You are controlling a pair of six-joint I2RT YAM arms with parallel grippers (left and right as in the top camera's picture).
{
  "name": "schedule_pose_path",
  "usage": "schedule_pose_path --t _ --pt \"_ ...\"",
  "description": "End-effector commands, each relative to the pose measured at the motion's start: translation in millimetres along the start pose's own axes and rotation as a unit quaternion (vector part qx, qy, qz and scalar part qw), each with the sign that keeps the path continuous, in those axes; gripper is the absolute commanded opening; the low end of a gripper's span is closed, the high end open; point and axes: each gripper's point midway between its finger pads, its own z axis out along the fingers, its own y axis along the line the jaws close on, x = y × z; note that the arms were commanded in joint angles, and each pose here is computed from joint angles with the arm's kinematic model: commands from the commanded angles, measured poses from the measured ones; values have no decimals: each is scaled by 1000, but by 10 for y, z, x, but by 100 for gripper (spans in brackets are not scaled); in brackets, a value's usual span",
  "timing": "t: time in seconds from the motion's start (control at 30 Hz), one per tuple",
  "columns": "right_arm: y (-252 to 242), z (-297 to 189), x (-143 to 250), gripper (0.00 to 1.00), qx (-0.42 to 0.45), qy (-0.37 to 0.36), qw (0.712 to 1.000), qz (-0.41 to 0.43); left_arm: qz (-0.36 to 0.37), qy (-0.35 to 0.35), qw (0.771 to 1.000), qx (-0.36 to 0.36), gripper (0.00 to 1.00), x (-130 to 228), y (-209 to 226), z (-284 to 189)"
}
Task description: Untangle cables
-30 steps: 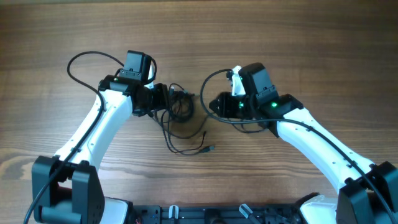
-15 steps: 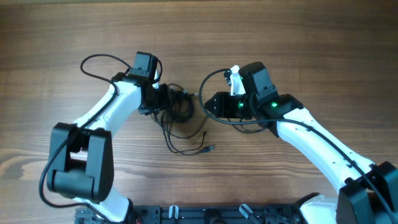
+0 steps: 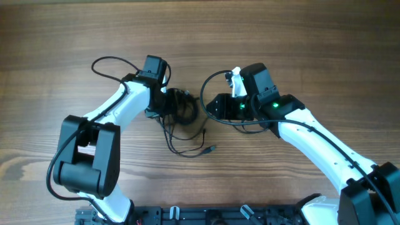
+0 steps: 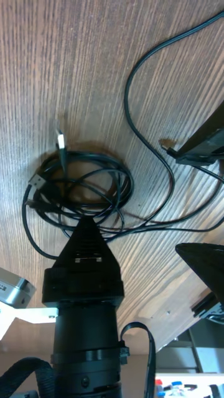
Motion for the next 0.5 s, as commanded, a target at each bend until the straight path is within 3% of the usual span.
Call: schedule_pose_path --t 0.0,0.2,0.37,0.47 --pt "-47 15 42 46 11 9 1000 -7 8 37 997 74 4 149 -288 -65" --pt "-162 8 80 47 40 12 999 1 75 2 969 236 4 218 -880 -881" --pt "-145 10 52 47 37 7 999 -1 122 -78 942 303 4 315 -1097 -1679" --pt "-117 12 5 47 31 -2 1000 0 132 -95 936 312 4 387 -1109 -1874"
